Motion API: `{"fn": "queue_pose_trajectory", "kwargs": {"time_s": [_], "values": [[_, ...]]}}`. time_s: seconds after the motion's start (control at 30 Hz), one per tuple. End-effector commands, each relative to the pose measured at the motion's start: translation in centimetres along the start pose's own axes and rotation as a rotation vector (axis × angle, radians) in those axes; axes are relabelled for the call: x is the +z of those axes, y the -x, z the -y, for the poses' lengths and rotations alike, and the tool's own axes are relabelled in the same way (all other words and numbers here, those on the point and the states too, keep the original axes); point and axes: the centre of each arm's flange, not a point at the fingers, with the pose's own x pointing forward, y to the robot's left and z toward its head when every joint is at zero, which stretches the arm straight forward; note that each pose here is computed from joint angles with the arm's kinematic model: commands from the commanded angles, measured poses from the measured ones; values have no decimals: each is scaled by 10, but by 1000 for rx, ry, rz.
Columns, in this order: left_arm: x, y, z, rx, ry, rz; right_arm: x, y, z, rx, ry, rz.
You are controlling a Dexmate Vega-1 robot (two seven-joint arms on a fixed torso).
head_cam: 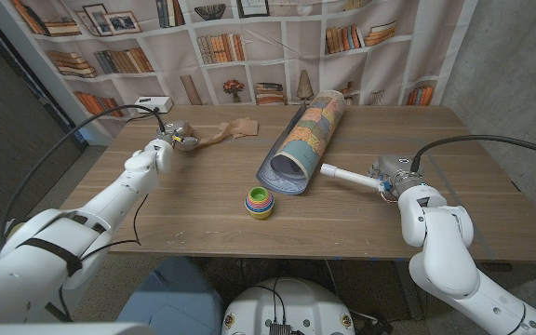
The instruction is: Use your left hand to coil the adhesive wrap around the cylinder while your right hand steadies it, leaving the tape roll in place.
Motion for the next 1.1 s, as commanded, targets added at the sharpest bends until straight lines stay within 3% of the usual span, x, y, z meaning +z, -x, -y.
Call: {"fn": "queue_pose_trajectory", "kwargs": {"time_s": [0.03, 0.47, 0.8, 1.1], "values": [[11, 4, 11, -16, 17, 31, -3, 1, -1, -3, -5, 0], [21, 12, 18, 28, 41, 33, -8, 1, -2, -5, -7, 3], [20, 16, 15, 67, -44, 3, -10, 2, -2, -5, -8, 8], [16, 13, 13, 16, -75, -30, -10, 2, -1, -4, -9, 10]]}}
